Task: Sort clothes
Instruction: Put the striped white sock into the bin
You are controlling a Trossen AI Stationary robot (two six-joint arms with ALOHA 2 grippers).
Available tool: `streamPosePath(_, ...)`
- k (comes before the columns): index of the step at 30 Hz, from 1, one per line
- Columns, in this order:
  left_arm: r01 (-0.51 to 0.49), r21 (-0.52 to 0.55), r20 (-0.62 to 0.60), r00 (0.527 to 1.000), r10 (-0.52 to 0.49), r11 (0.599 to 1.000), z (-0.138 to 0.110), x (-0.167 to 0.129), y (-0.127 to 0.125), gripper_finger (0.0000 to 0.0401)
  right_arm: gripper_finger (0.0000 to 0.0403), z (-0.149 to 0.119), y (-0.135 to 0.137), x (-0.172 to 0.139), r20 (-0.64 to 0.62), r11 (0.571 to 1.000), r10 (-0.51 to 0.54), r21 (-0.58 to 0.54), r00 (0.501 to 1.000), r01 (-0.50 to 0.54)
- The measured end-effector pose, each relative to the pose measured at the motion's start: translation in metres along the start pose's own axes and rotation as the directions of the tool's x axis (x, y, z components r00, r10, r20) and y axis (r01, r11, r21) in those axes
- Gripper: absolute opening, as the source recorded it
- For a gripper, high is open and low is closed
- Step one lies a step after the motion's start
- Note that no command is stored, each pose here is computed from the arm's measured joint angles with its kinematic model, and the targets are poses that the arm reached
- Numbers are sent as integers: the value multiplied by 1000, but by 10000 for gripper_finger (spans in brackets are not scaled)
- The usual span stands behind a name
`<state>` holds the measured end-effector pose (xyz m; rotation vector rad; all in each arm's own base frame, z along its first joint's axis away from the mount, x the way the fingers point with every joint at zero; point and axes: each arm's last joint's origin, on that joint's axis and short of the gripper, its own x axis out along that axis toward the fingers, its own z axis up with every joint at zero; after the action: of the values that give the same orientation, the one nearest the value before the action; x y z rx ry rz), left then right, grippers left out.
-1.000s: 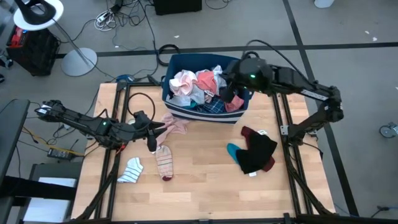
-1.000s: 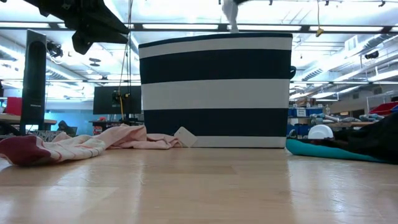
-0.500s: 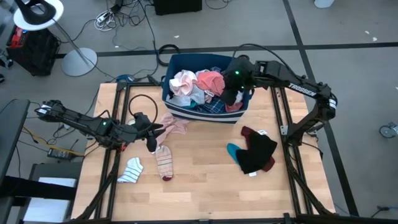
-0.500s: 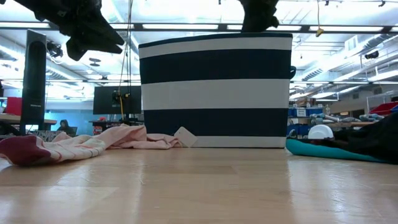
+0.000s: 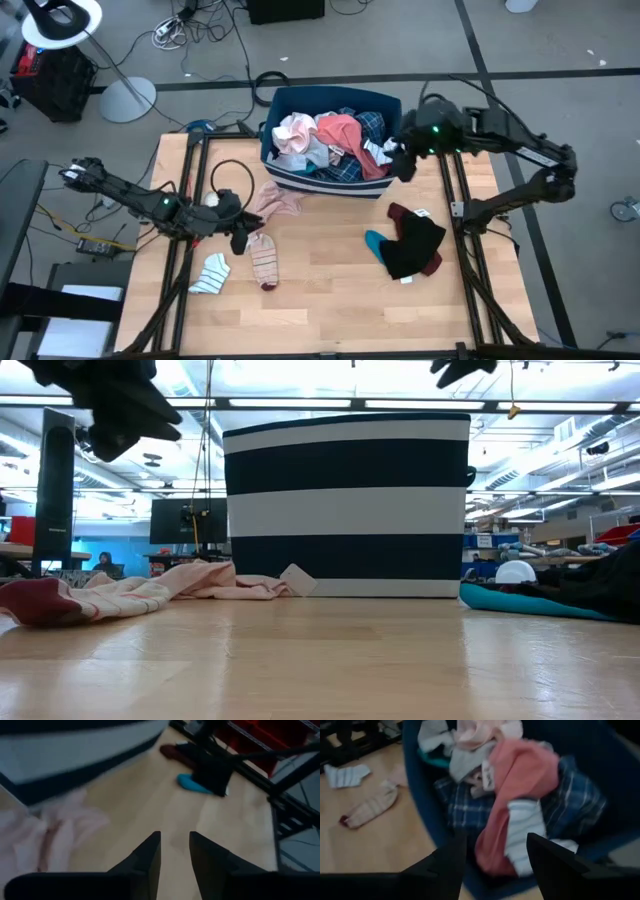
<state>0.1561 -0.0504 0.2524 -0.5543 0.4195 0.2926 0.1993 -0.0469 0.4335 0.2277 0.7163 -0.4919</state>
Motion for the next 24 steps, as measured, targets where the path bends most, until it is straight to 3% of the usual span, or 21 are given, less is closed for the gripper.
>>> streamPosePath(4,-26,-48,-72,997,22,999,-11,-3,1,89,209,-25,7,-3,-3,998,50,23,999,-50)
streamPosePath(10,-159,-119,-253,959,125,980,-30,3,7,81,209,-57,24,3,108,982,185,27,977,-189)
streamPosePath(14,-240,-133,-405,899,168,962,-43,11,9,81,208,-77,35,13,130,968,240,36,962,-247)
streamPosePath(18,-303,-111,-556,808,194,946,-54,16,12,81,207,-94,45,25,119,965,251,46,961,-257)
streamPosePath(24,-349,-126,-656,731,186,929,-63,22,10,80,206,-115,58,37,84,956,277,73,957,-283)
